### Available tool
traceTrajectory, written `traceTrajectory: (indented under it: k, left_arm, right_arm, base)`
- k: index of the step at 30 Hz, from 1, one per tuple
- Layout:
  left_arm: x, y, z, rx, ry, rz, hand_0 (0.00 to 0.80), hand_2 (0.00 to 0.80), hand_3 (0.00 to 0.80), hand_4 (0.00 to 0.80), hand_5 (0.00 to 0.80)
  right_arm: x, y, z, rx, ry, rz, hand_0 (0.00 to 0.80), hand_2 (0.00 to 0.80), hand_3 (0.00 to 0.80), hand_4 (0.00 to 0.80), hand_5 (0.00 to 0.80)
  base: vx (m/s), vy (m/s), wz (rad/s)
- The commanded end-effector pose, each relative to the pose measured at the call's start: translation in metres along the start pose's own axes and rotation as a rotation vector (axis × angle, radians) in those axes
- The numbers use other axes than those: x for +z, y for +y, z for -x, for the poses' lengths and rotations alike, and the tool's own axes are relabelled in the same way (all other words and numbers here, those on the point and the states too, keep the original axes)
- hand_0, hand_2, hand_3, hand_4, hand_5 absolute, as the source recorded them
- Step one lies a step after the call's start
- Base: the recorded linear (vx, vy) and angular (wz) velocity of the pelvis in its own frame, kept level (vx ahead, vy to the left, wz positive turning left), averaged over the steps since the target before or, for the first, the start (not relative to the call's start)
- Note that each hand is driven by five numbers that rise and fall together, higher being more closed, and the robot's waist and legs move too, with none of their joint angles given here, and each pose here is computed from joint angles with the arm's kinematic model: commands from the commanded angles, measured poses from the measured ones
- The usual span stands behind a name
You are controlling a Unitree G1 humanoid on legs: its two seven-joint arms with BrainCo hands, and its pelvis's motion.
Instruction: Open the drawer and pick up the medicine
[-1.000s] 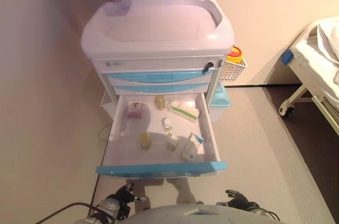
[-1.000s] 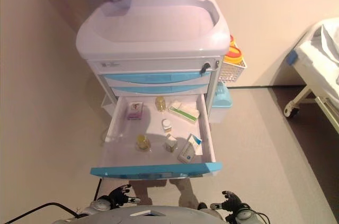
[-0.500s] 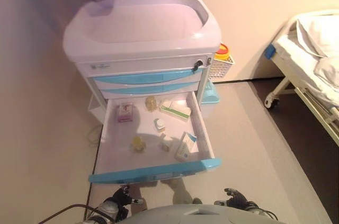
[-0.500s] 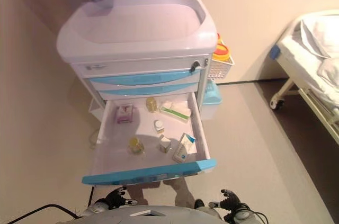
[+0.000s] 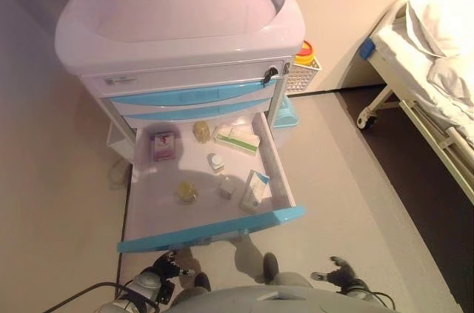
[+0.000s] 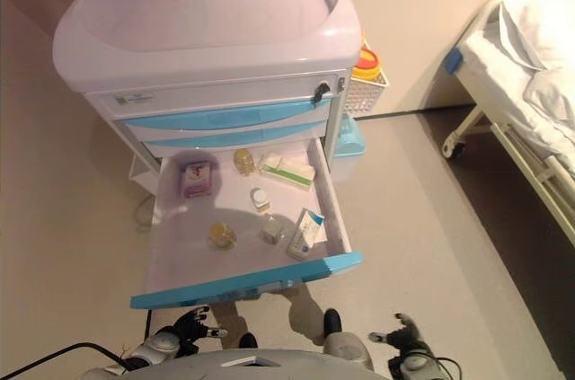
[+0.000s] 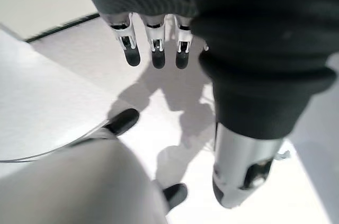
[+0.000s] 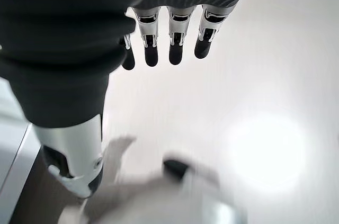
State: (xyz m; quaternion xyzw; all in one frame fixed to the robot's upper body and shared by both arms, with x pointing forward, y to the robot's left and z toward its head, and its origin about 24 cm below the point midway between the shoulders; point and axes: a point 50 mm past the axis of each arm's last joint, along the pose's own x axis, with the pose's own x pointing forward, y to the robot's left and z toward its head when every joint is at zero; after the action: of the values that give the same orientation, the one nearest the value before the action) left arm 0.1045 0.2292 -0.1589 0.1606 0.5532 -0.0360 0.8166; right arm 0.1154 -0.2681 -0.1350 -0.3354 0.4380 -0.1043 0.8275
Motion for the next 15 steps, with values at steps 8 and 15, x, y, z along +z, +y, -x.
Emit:
traceTrajectory:
  k: [8, 15]
  left_arm:
    - [-0.045, 0.012, 0.011, 0.030, 0.137, 0.134, 0.000, 0.000, 0.000, 0.000, 0.000]
    - [-0.043, 0.007, 0.009, 0.030, 0.126, 0.143, 0.000, 0.000, 0.000, 0.000, 0.000]
  right_arm:
    - [0.199, -0.131, 0.056, -0.488, -1.039, 0.217, 0.000, 0.000, 0.000, 0.000, 0.000]
    - [0.270, -0.119, 0.098, -0.270, -1.401, 0.410, 0.000, 0.000, 0.000, 0.000, 0.000]
  base:
    - [-0.032, 0.009, 0.05]
    - [0.007, 0.000, 0.24]
